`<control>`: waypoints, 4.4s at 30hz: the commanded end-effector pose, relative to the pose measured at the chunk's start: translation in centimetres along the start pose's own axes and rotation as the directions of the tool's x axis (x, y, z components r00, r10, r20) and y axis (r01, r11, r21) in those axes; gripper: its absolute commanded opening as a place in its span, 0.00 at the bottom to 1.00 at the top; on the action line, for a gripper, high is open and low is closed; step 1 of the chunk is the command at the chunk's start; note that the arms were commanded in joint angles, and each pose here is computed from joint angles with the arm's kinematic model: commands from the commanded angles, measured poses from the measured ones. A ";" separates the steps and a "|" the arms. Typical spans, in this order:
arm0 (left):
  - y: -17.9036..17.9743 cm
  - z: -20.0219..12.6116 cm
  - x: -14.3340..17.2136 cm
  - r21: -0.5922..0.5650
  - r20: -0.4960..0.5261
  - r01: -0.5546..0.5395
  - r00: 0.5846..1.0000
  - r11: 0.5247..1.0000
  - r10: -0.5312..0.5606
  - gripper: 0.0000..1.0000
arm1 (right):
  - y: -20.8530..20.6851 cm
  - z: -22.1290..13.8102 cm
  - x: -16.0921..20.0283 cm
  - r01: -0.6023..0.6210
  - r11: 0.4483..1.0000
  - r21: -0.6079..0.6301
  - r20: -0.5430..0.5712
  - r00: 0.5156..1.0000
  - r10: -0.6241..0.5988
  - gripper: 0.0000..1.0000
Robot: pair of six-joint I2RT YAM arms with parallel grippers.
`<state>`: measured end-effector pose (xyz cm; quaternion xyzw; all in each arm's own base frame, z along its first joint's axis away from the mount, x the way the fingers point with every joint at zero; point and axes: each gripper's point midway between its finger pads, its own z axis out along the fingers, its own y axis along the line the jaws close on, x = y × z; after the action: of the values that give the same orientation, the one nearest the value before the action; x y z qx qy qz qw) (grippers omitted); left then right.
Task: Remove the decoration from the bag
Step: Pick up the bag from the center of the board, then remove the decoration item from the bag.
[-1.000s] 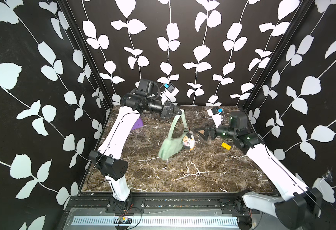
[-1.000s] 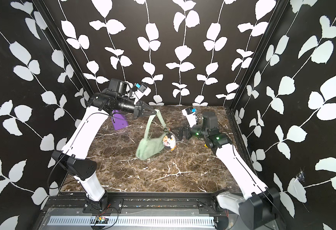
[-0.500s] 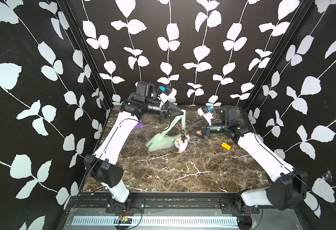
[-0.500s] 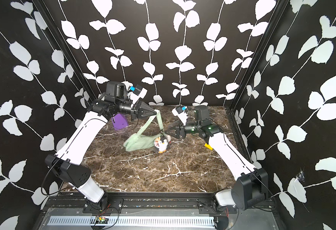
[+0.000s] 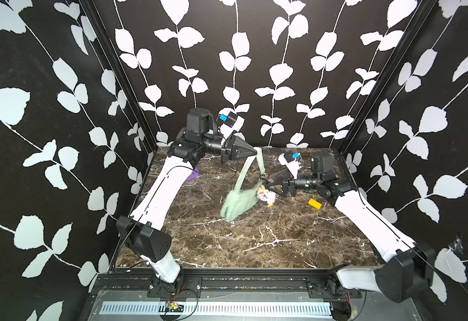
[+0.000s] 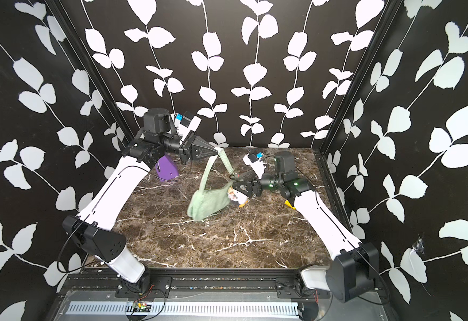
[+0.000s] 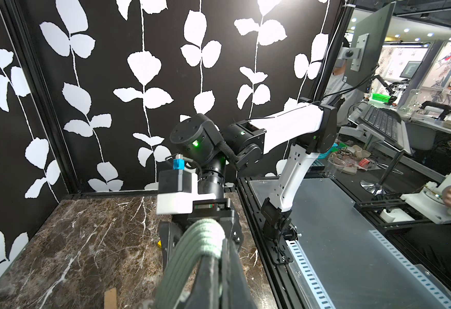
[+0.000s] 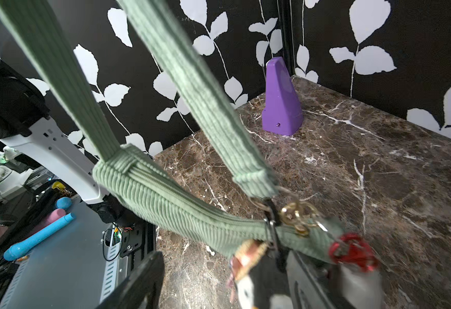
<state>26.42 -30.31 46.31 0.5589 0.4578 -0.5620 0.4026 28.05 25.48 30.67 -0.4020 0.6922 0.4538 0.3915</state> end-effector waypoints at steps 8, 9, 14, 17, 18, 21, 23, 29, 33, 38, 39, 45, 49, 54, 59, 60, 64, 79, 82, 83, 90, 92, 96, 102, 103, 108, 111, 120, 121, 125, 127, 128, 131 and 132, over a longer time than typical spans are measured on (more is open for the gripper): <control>-2.3 -0.1 -2.3 0.081 0.037 -0.031 0.999 0.996 0.029 0.00 | 1.2 1.8 -2.6 0.022 0.990 -0.138 0.072 0.997 -0.012 0.65; -2.4 0.0 -2.3 0.089 0.038 -0.028 0.999 0.996 0.025 0.00 | 1.3 2.3 -2.6 0.028 0.988 -0.149 0.068 0.998 -0.018 0.65; -2.9 0.3 -2.1 0.125 0.036 -0.010 0.999 0.992 0.005 0.00 | 1.2 3.3 -3.5 0.051 0.984 -0.173 0.073 0.997 -0.039 0.64; -3.2 0.3 -2.0 0.128 0.036 -0.012 0.999 0.992 0.007 0.00 | 1.0 3.3 -3.6 0.063 0.985 -0.162 0.075 0.996 -0.052 0.64; -3.2 0.3 -1.9 0.130 0.036 -0.009 0.999 0.991 0.005 0.00 | 0.9 3.3 -3.6 0.065 0.985 -0.159 0.073 0.996 -0.053 0.64; -3.2 0.3 -1.8 0.133 0.035 -0.004 0.999 0.991 0.000 0.00 | 1.1 3.2 -3.4 0.067 0.984 -0.164 0.064 0.996 -0.057 0.60; -3.2 0.3 -1.8 0.134 0.035 -0.004 0.999 0.991 -0.001 0.00 | 1.1 3.2 -3.1 0.066 0.984 -0.165 0.061 0.997 -0.057 0.58; -3.6 0.3 -1.9 0.148 0.034 -0.005 0.999 0.989 0.000 0.00 | 1.1 3.1 -3.0 0.073 0.985 -0.156 0.063 0.996 -0.064 0.60; -4.0 0.4 -2.1 0.163 0.033 -0.002 0.999 0.987 -0.003 0.00 | 1.4 3.2 -3.2 0.069 0.981 -0.183 0.063 0.996 -0.058 0.51; -4.3 0.4 -2.3 0.167 0.035 -0.014 0.999 0.986 0.008 0.00 | 1.4 3.3 -2.8 0.062 0.979 -0.192 0.056 0.997 -0.052 0.45; -4.4 0.6 -2.3 0.170 0.036 -0.017 0.999 0.985 0.011 0.00 | 1.3 3.3 -2.6 0.064 0.980 -0.187 0.052 0.997 -0.055 0.44; -4.2 0.8 -2.8 0.156 0.041 -0.030 0.999 0.987 0.024 0.00 | 1.6 3.1 -2.1 0.071 0.979 -0.189 0.033 0.997 -0.066 0.19; -3.5 0.9 -3.2 0.103 0.054 -0.056 0.997 0.993 0.051 0.00 | 1.3 2.7 -1.7 0.059 0.986 -0.157 0.035 0.998 -0.054 0.05; -1.0 0.8 -3.5 -0.068 0.077 -0.084 0.993 0.994 0.089 0.00 | 1.8 1.9 -2.4 0.050 0.986 -0.162 0.070 0.997 -0.040 0.00; 3.7 0.2 -2.1 -0.302 0.066 -0.036 0.996 0.952 0.059 0.00 | 3.3 1.2 -3.7 0.010 0.977 -0.214 0.079 0.997 0.007 0.00; 4.1 0.1 -1.8 -0.320 0.061 -0.043 0.996 0.947 0.066 0.00 | 3.5 1.1 -4.0 0.001 0.975 -0.221 0.079 0.997 0.017 0.00; 6.0 -0.2 -0.7 -0.398 0.046 -0.042 0.997 0.916 0.066 0.00 | 3.8 0.9 -4.7 -0.062 0.971 -0.231 0.069 0.994 0.080 0.00; 12.5 -1.4 3.3 -0.589 0.038 0.099 0.995 0.802 -0.095 0.34 | 4.0 -0.5 -8.1 -0.159 0.975 -0.157 0.196 0.962 0.188 0.00; 11.9 -1.3 3.1 -0.576 0.040 0.084 0.996 0.813 -0.074 0.51 | 3.7 -0.5 -7.8 -0.170 0.976 -0.139 0.200 0.960 0.196 0.00; 11.7 -1.4 3.1 -0.576 0.037 0.077 0.997 0.814 -0.068 0.55 | 3.6 -0.5 -7.7 -0.171 0.976 -0.138 0.201 0.960 0.196 0.00; 8.4 -0.5 3.3 -0.416 0.053 0.119 0.993 0.902 -0.107 0.73 | 4.6 -0.9 -7.3 -0.137 0.977 -0.161 0.198 0.966 0.168 0.00; 7.0 -0.1 3.7 -0.350 0.039 0.168 0.986 0.921 -0.165 0.73 | 5.2 -1.3 -7.1 -0.116 0.981 -0.157 0.204 0.968 0.147 0.00; 5.1 0.2 4.9 -0.296 0.036 0.228 0.973 0.928 -0.228 0.73 | 6.0 -1.9 -6.9 -0.093 0.984 -0.152 0.198 0.972 0.123 0.00; 1.9 1.6 7.4 -0.272 -0.008 0.187 0.980 0.944 -0.197 0.71 | 6.0 -2.0 -6.8 -0.075 0.988 -0.133 0.197 0.975 0.101 0.00; 1.3 1.9 7.5 -0.240 0.001 0.185 0.982 0.953 -0.191 0.71 | 6.1 -2.0 -6.9 -0.070 0.988 -0.137 0.197 0.976 0.096 0.00; -1.6 2.5 6.8 -0.028 0.023 0.139 0.990 0.990 -0.139 0.75 | 5.7 -1.4 -6.9 -0.085 0.983 -0.162 0.155 0.982 0.110 0.00; -1.6 2.8 7.3 -0.012 0.011 0.152 0.988 0.988 -0.151 0.74 | 5.5 -1.0 -6.8 -0.104 0.976 -0.189 0.141 0.981 0.132 0.00; -1.9 3.2 8.8 -0.067 0.005 0.144 0.990 0.987 -0.144 0.68 | 5.8 -1.0 -8.1 -0.078 0.970 -0.229 0.162 0.980 0.117 0.00; -2.0 3.1 9.0 -0.076 0.001 0.145 0.989 0.986 -0.145 0.67 | 5.9 -0.9 -8.3 -0.071 0.968 -0.242 0.167 0.979 0.114 0.00; -2.9 3.1 10.2 -0.051 -0.023 0.168 0.985 0.984 -0.169 0.65 | 5.9 -0.9 -9.1 -0.056 0.964 -0.259 0.184 0.977 0.106 0.00; -3.2 3.1 10.7 -0.026 -0.032 0.195 0.980 0.980 -0.196 0.63 | 6.0 -0.9 -9.3 -0.046 0.963 -0.264 0.187 0.978 0.098 0.00; -3.3 3.1 10.9 -0.015 -0.037 0.210 0.977 0.978 -0.210 0.63 | 6.0 -0.9 -9.4 -0.045 0.962 -0.270 0.184 0.978 0.097 0.00; -3.3 3.2 11.1 0.003 -0.046 0.237 0.971 0.972 -0.236 0.63 | 6.2 -0.9 -9.5 -0.037 0.958 -0.283 0.180 0.979 0.091 0.00; -3.3 3.3 11.1 0.006 -0.046 0.241 0.970 0.971 -0.240 0.63 | 6.3 -0.9 -9.6 -0.032 0.958 -0.286 0.180 0.980 0.087 0.00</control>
<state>23.08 -32.24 34.60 0.5024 0.5441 -0.5856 0.3296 26.58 28.22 38.33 -0.3493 0.6380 0.5934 0.3446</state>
